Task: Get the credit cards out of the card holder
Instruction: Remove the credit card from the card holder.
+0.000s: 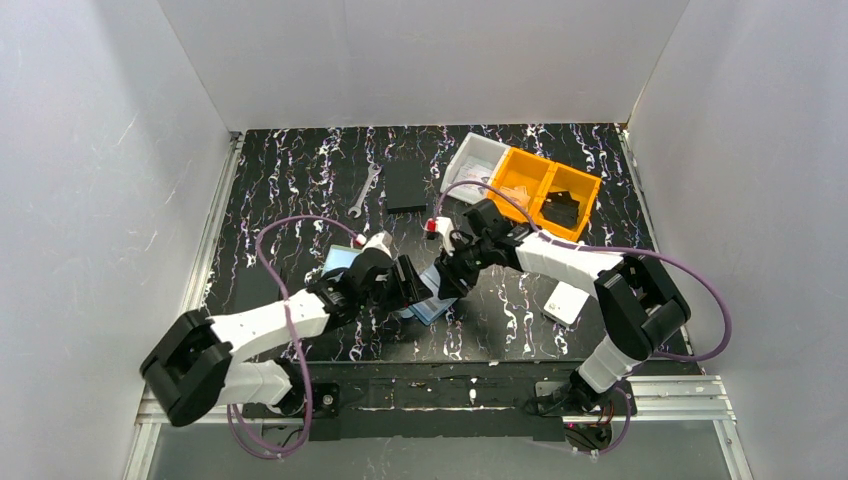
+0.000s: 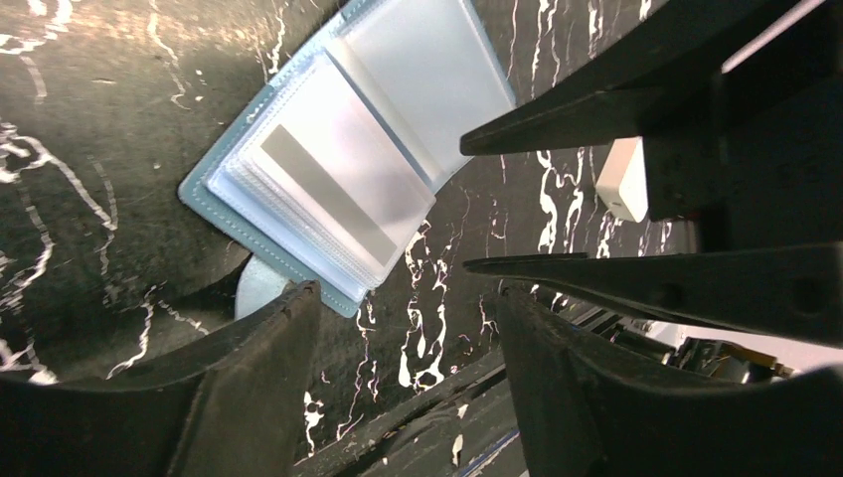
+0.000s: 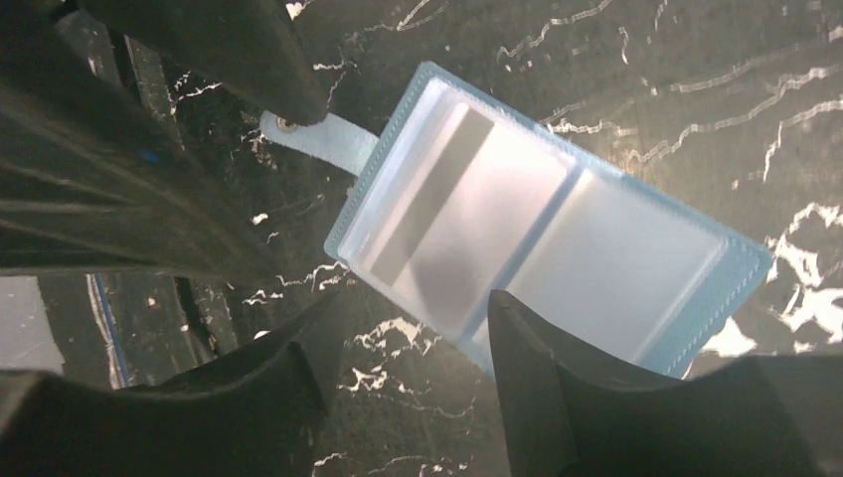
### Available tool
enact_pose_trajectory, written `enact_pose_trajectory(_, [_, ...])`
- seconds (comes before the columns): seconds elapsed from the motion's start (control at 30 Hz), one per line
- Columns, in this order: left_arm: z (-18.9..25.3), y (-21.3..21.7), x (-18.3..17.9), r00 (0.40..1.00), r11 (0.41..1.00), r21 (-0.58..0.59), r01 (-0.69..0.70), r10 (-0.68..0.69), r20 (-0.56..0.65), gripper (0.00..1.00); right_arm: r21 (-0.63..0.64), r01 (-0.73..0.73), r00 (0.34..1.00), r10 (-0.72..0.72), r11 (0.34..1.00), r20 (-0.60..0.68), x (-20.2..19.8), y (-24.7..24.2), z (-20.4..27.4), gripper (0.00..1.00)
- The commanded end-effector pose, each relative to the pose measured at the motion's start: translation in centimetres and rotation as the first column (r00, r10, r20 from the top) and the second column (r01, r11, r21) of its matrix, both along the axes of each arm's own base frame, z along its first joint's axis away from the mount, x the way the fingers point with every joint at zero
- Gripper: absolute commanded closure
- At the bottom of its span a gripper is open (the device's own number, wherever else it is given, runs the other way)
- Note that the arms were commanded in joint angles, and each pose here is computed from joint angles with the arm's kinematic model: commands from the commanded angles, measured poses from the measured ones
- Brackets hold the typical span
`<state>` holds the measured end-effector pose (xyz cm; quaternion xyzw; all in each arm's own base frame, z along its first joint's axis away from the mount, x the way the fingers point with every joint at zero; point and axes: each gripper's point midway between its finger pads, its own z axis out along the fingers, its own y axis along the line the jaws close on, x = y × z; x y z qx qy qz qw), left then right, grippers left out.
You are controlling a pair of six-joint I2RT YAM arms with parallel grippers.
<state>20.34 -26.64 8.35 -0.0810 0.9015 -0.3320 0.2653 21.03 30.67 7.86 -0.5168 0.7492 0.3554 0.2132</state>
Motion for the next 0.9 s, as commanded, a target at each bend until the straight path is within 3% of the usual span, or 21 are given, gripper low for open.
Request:
enact_pose_trajectory(0.0, [-0.3, 4.0, -0.2, 0.995, 0.992, 0.085, -0.093, 0.089, 0.046, 0.32, -0.094, -0.079, 0.995, 0.084, 0.992, 0.059, -0.5, 1.3, -0.4, 0.33])
enact_pose_trajectory(0.17, [-1.3, 7.2, -1.8, 0.99, 0.981, 0.134, -0.139, 0.135, 0.043, 0.3, -0.225, -0.063, 0.987, 0.095, 0.972, 0.133, -0.4, 1.8, -2.2, 0.24])
enact_pose_trajectory(0.4, [-1.3, 8.8, -2.6, 0.98, 0.978, 0.08, -0.192, 0.187, 0.065, 0.28, -0.332, -0.022, 0.977, 0.091, 0.943, 0.192, 0.3, 1.9, -3.6, 0.21])
enact_pose_trajectory(0.7, [-1.0, 7.4, -2.2, 0.985, 0.985, 0.04, -0.166, 0.163, 0.059, 0.28, -0.372, 0.007, 0.974, 0.079, 0.928, 0.214, 0.4, 1.2, -4.7, 0.29])
enact_pose_trajectory(0.87, [-0.8, 6.4, -2.0, 0.988, 0.989, 0.003, -0.146, 0.146, 0.054, 0.28, -0.382, 0.002, 0.975, 0.083, 0.924, 0.205, 0.0, 0.8, -5.3, 0.42])
